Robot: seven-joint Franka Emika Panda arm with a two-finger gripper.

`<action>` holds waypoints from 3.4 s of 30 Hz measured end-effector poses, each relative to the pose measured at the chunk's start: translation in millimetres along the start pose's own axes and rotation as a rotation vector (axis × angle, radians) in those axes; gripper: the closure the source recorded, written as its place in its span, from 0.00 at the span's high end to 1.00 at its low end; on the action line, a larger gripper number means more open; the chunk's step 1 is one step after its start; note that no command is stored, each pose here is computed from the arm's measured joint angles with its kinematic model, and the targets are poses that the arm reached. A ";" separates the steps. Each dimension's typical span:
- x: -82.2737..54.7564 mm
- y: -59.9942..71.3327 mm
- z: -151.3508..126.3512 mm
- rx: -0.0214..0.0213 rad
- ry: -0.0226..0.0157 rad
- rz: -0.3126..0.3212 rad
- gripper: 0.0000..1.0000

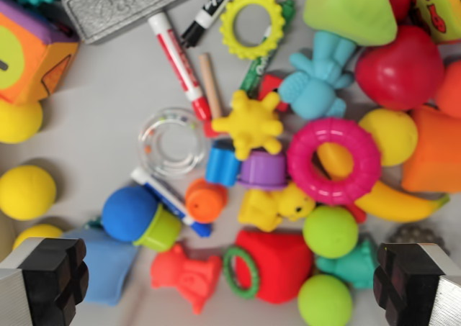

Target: Pick an object from the bin

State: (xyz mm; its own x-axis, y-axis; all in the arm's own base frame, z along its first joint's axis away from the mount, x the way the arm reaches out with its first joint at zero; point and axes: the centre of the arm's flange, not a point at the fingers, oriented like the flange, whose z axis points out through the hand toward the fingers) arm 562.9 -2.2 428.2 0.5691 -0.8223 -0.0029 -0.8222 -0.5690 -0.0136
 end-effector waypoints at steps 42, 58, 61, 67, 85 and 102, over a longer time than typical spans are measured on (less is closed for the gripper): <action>-55.7 41.6 55.9 -0.0042 0.0015 0.366 1.00; -85.6 64.2 86.3 -0.0085 0.0052 0.561 1.00; -92.0 69.3 92.9 -0.0094 0.0064 0.602 1.00; -102.9 77.4 104.2 -0.0104 0.0079 0.675 1.00; -140.8 106.0 142.5 -0.0132 0.0104 0.924 1.00; -177.0 131.0 177.3 -0.0124 0.0110 1.165 1.00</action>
State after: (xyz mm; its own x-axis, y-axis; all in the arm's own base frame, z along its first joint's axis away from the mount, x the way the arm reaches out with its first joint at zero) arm 356.2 70.6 249.6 -0.5307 -0.8475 0.0014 -0.8475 0.5307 0.0014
